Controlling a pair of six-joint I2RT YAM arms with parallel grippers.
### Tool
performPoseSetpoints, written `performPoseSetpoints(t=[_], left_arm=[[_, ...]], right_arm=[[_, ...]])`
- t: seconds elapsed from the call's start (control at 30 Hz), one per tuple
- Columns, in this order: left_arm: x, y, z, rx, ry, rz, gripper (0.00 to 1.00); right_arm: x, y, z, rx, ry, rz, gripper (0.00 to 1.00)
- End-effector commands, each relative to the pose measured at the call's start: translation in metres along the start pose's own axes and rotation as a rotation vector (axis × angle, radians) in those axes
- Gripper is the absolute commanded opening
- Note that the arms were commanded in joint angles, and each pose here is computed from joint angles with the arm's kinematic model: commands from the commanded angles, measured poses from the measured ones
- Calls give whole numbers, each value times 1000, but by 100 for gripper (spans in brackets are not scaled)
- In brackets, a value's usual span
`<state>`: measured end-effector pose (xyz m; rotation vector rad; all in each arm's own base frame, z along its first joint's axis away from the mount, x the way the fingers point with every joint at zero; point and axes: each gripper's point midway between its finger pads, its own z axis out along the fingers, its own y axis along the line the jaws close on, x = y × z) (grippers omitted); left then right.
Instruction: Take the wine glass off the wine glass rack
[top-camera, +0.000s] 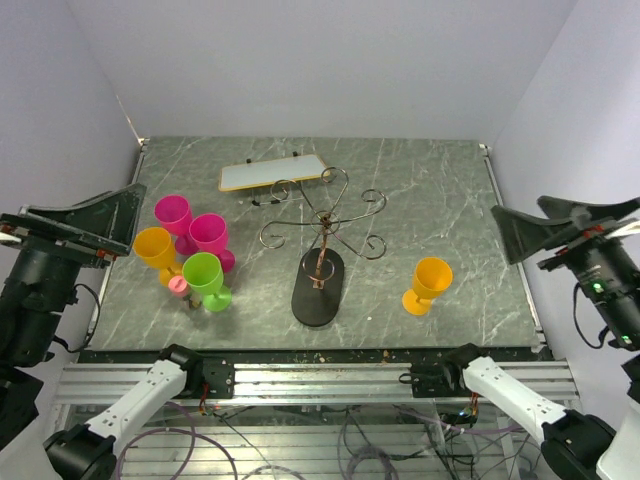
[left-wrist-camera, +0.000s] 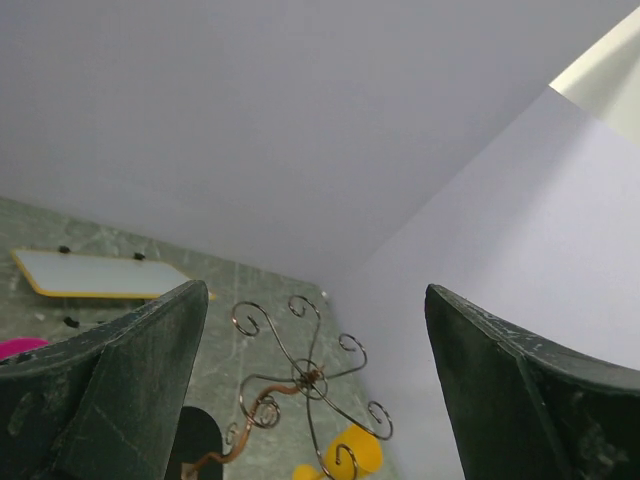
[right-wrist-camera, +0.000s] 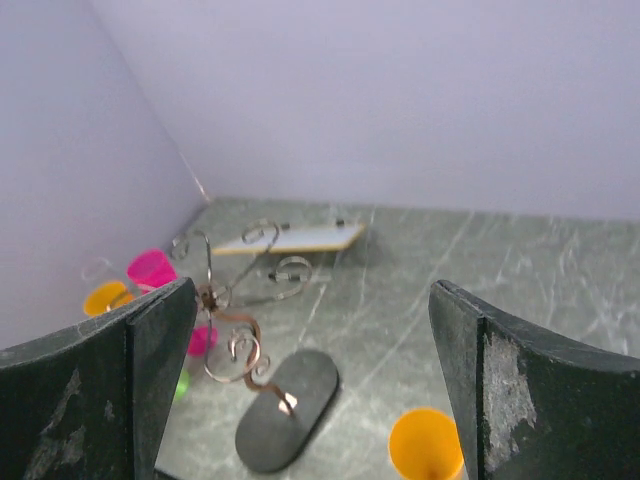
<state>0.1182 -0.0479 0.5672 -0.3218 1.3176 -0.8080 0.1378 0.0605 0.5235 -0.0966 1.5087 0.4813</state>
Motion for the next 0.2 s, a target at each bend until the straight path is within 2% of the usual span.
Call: performPoseSetpoints(t=[0.0,0.1,0.17], left_arm=[[-18,8,-4,-51,-57,92,100],[-18,6,-4,-43,-58,88,100],[-15,7,-2,-44,-49,83,99]], right_arm=[[-39,3,-10,-10,-134,-29,100],[-40,2,-18,-6,-159,-21,100],[-36,-4,-13,31,-130,6,100]])
